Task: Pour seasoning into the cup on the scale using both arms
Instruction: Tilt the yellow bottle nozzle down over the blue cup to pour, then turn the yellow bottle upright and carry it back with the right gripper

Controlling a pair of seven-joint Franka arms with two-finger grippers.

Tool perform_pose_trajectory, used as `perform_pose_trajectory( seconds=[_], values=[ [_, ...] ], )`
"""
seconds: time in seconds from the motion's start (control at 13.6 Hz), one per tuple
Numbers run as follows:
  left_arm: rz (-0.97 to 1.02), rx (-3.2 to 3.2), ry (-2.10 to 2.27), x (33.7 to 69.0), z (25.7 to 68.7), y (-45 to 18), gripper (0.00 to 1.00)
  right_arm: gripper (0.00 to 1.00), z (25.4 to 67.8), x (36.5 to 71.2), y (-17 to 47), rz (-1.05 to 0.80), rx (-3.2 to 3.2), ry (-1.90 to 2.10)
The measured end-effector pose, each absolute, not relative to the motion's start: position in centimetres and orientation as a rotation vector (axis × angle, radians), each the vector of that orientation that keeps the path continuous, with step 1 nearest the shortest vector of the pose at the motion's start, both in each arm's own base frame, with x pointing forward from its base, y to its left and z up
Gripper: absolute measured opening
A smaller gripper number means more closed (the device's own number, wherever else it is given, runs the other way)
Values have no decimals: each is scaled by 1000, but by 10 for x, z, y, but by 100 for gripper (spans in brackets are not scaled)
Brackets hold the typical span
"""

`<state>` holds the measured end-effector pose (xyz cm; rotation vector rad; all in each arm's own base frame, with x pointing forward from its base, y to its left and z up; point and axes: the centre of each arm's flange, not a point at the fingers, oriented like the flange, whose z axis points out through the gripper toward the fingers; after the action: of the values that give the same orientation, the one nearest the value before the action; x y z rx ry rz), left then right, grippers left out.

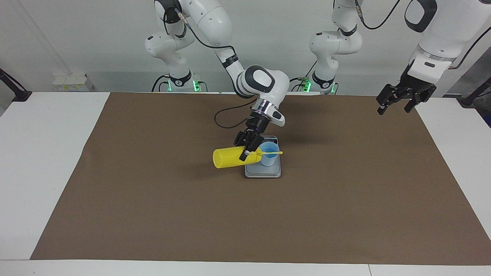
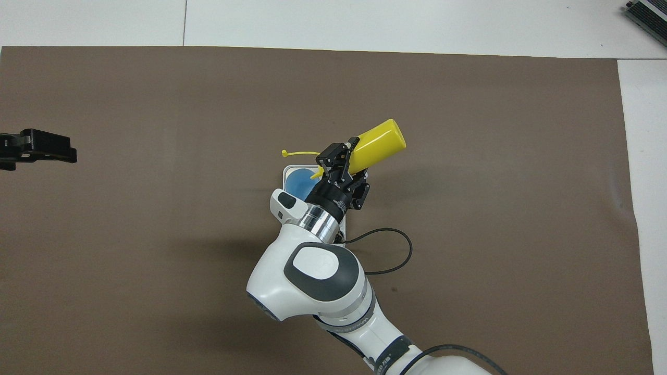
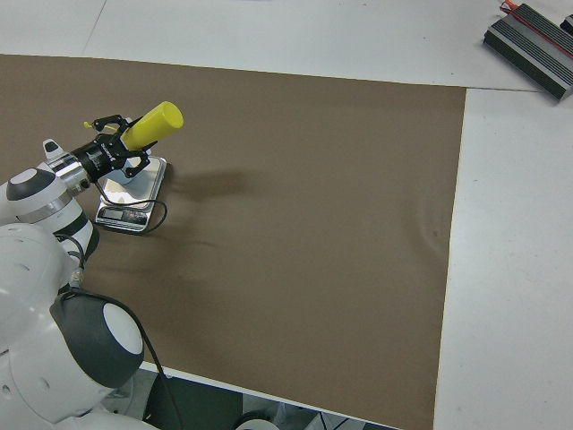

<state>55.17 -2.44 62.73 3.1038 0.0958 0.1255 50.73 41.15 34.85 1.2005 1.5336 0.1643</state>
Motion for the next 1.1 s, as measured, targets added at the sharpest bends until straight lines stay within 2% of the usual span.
perform_pose_trajectory(
  seconds=[0.81, 1.1],
  values=[
    [126, 3104, 96, 552, 627, -24, 100, 57, 352, 506, 413, 236, 1305, 1472],
    [126, 3104, 96, 552, 627, -24, 100, 57, 381, 504, 411, 269, 1474, 1443]
  ],
)
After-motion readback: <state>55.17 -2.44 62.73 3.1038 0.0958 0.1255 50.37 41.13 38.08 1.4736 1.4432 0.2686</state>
